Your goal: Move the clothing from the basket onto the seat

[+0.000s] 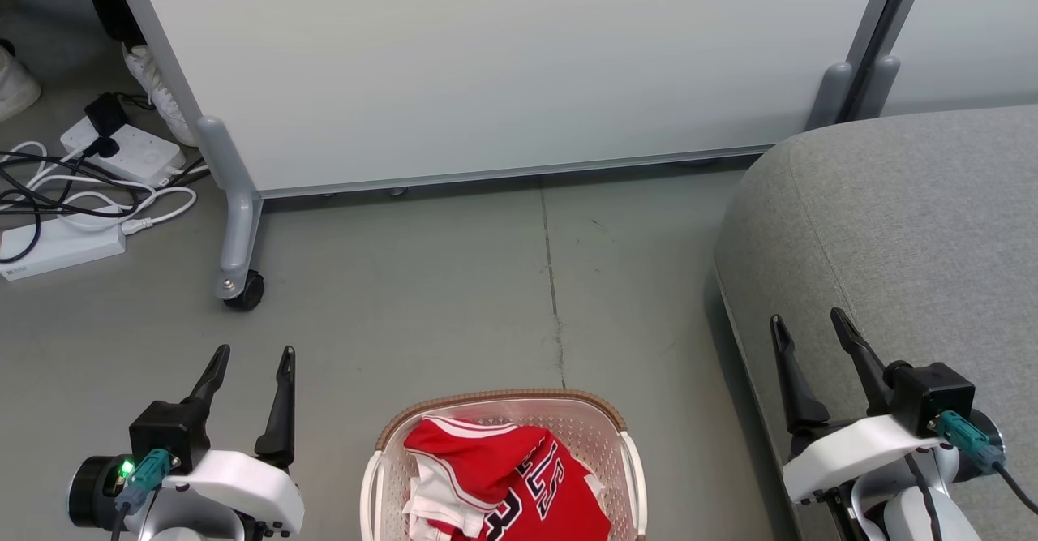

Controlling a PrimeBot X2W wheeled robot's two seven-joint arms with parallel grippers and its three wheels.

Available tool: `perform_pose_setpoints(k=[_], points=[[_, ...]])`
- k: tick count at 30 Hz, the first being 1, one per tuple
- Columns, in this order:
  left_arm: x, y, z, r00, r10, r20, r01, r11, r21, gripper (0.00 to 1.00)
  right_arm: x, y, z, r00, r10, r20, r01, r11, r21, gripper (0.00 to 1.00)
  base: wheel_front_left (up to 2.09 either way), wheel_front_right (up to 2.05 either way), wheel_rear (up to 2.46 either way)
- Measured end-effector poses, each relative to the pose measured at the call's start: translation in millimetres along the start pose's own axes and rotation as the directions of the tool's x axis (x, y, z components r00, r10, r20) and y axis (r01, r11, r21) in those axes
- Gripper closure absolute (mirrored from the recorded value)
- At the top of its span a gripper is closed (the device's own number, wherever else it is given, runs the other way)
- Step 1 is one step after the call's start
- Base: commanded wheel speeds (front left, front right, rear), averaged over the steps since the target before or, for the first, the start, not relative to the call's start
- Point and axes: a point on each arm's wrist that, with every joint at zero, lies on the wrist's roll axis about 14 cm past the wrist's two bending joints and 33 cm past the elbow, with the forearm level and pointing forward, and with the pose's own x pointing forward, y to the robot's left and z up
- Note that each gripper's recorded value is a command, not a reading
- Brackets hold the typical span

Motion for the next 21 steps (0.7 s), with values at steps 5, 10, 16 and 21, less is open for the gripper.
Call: perform_pose_setpoints(k=[5, 10, 16, 21], points=[[0.8, 0.7, -1.4, 1.000, 0.000, -0.005, 0.000, 1.000, 0.006, 0.00, 0.8, -0.6, -2.0, 1.000, -0.001, -0.005, 0.001, 1.000, 0.001, 0.00, 0.00, 0.00, 0.00], [7.9, -3.1, -1.5, 1.000, -0.017, -0.005, 0.017, 1.000, 0.022, 0.00, 4.8, -1.8, -3.4, 1.000, -0.001, -0.004, 0.001, 1.000, -0.004, 0.00, 0.00, 0.00, 0.00], [27.3, -25.8, -9.0, 0.995, -0.090, -0.031, 0.091, 0.995, 0.034, 0.00, 18.8, -5.5, -2.3, 1.000, 0.000, 0.007, 0.001, 1.000, -0.014, 0.00, 0.00, 0.00, 0.00], [49.9, -61.8, -31.3, 0.973, -0.211, -0.098, 0.215, 0.976, 0.034, 0.00, 35.8, -10.8, -6.2, 1.000, 0.000, 0.010, 0.000, 1.000, -0.021, 0.00, 0.00, 0.00, 0.00]])
